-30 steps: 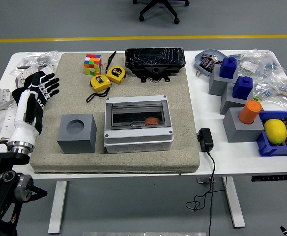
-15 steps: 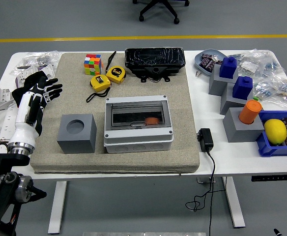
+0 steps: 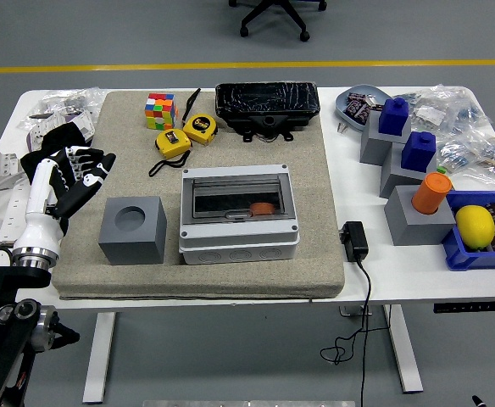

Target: Fetch the battery,place it into the box,close the lid of the box

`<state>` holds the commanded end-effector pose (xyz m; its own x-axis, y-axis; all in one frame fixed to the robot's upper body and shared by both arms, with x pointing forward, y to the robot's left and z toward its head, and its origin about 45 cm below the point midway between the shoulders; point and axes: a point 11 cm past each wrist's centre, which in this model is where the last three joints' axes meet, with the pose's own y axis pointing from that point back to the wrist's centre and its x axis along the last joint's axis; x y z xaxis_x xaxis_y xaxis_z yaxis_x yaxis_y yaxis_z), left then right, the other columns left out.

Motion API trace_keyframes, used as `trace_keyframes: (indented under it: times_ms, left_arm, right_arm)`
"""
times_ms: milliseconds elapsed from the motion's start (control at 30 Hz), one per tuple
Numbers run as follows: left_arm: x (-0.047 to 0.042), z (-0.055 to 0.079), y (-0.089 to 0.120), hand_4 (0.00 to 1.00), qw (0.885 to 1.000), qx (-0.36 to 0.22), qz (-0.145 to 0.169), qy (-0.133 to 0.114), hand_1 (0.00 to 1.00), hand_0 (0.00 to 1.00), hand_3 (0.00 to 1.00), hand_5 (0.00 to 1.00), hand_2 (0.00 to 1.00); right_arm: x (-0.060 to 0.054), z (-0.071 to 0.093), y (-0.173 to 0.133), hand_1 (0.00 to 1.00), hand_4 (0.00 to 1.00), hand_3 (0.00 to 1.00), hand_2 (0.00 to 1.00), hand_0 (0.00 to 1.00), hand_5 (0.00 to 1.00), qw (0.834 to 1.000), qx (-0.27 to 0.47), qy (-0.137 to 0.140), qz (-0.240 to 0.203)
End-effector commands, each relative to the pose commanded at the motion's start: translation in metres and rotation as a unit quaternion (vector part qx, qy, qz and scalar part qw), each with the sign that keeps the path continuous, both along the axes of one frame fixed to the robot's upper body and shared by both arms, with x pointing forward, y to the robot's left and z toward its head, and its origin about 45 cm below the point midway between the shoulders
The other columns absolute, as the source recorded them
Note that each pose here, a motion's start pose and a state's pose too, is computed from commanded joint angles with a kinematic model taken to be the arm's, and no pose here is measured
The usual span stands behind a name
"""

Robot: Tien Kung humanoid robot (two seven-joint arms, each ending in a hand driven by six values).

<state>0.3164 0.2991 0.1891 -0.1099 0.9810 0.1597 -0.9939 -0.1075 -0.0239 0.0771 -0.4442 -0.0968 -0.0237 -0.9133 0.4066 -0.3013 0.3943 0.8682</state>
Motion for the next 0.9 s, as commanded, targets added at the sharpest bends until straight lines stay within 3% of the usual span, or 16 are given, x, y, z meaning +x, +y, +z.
trace_keyframes:
  times_ms: [133, 167, 533, 567, 733, 767, 900]
  left_arm:
    - [0.0009, 0.001, 0.000, 0.753, 1.000, -0.002, 0.001, -0.001, 0.537, 0.527, 0.409, 0.002, 0.499]
    - [0.0013, 0.001, 0.000, 0.725, 1.000, -0.003, 0.000, 0.000, 0.533, 0.522, 0.364, 0.002, 0.483]
    - [0.0015, -0.004, -0.001, 0.746, 0.999, -0.029, -0.008, 0.010, 0.539, 0.526, 0.390, 0.002, 0.501]
    - [0.0015, -0.005, -0.001, 0.864, 0.999, -0.032, -0.011, 0.012, 0.687, 0.676, 0.582, 0.480, 0.624]
    - [0.0020, -0.007, -0.004, 0.864, 0.999, -0.043, -0.028, 0.014, 0.687, 0.676, 0.582, 0.480, 0.624]
    - [0.0020, -0.008, -0.004, 0.998, 0.998, -0.045, -0.030, 0.014, 0.779, 0.719, 0.746, 0.710, 0.740]
    - [0.0020, -0.009, -0.005, 0.998, 0.998, -0.054, -0.035, 0.016, 0.779, 0.719, 0.746, 0.710, 0.740]
  right_arm:
    - [0.002, 0.000, 0.000, 0.860, 0.998, 0.863, 0.817, 0.889, 0.998, 1.000, 0.000, -0.002, 0.000]
    - [0.003, 0.001, 0.000, 0.859, 0.998, 0.863, 0.816, 0.888, 0.998, 1.000, 0.000, -0.002, 0.001]
    - [0.005, 0.001, -0.001, 0.859, 0.998, 0.861, 0.815, 0.889, 0.998, 1.000, -0.001, -0.004, 0.001]
    - [0.005, 0.001, -0.001, 0.859, 0.998, 0.861, 0.815, 0.887, 0.998, 1.000, -0.001, -0.004, 0.001]
    - [0.006, 0.002, -0.001, 0.859, 0.998, 0.861, 0.815, 0.887, 0.998, 1.000, -0.001, -0.005, 0.001]
    - [0.006, 0.002, -0.001, 0.858, 0.998, 0.861, 0.814, 0.887, 0.998, 1.000, -0.001, -0.005, 0.001]
    - [0.007, 0.002, -0.001, 0.858, 0.998, 0.861, 0.814, 0.887, 0.998, 1.000, -0.001, -0.005, 0.000]
